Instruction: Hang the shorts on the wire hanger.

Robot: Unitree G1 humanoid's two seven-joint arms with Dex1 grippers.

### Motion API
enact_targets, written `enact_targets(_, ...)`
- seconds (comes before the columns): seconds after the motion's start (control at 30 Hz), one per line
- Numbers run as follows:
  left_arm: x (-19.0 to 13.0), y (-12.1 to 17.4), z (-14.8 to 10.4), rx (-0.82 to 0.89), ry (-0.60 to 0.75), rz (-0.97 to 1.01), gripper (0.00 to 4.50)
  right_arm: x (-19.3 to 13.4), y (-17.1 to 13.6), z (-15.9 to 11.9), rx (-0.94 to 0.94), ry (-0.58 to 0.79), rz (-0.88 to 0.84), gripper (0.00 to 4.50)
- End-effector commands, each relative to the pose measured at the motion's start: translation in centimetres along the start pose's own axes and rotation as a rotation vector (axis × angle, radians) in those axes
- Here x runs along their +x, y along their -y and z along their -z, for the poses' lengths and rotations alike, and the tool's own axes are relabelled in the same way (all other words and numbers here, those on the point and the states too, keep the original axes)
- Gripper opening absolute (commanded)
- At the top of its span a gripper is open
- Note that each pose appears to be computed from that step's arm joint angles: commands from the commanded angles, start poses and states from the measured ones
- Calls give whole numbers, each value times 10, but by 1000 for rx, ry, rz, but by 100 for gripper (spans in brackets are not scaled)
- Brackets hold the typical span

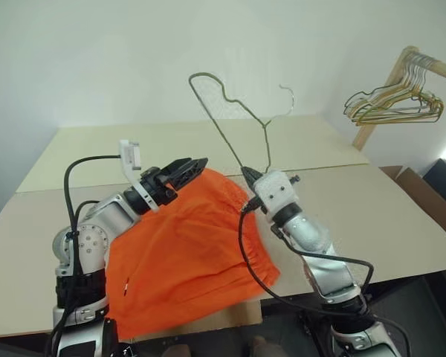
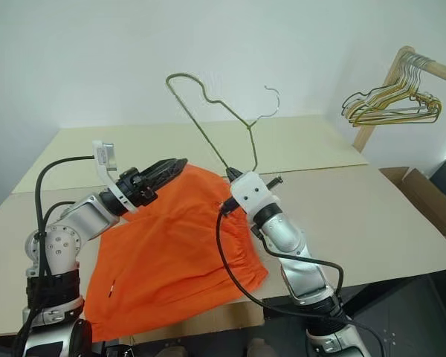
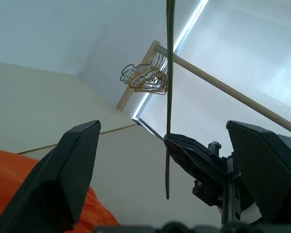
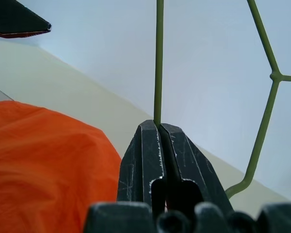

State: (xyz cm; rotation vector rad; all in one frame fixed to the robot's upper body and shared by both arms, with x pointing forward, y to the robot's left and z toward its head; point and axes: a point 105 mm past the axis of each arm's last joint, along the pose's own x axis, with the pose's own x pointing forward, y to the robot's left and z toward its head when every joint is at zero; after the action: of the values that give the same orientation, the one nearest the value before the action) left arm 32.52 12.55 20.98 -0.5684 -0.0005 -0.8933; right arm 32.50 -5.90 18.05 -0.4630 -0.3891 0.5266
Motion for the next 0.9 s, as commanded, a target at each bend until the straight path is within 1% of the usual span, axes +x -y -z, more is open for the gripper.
enact_targets(0.03, 3, 16, -9, 24, 48, 67, 450, -2, -4, -22, -41, 117, -26, 2)
enact_targets(0.33, 4, 21, -22, 47, 98, 104, 450, -2, -20, -23, -97, 164, -98, 2)
enact_targets(0.43, 6, 20, -22, 58, 104, 95, 398, -3, -27, -19, -124, 153, -136, 0)
enact_targets(0.47, 6, 21, -21, 58, 104, 100, 371, -4, -28, -18, -131, 154, -141, 0)
enact_targets(0.7, 7, 19, -20, 50, 118, 83, 152, -4, -30, -16, -134, 152, -137, 0)
enact_targets(0.73, 7, 18, -21, 53, 127, 76, 112, -2, -28, -16, -134, 146, -113, 0)
enact_targets(0.83, 9, 17, -23, 57, 146, 60, 9, 3, -26, -16, -128, 140, -70, 0)
enact_targets(0.9, 12, 12, -21, 57, 147, 27, 4, 3, -30, -17, -140, 148, -86, 0)
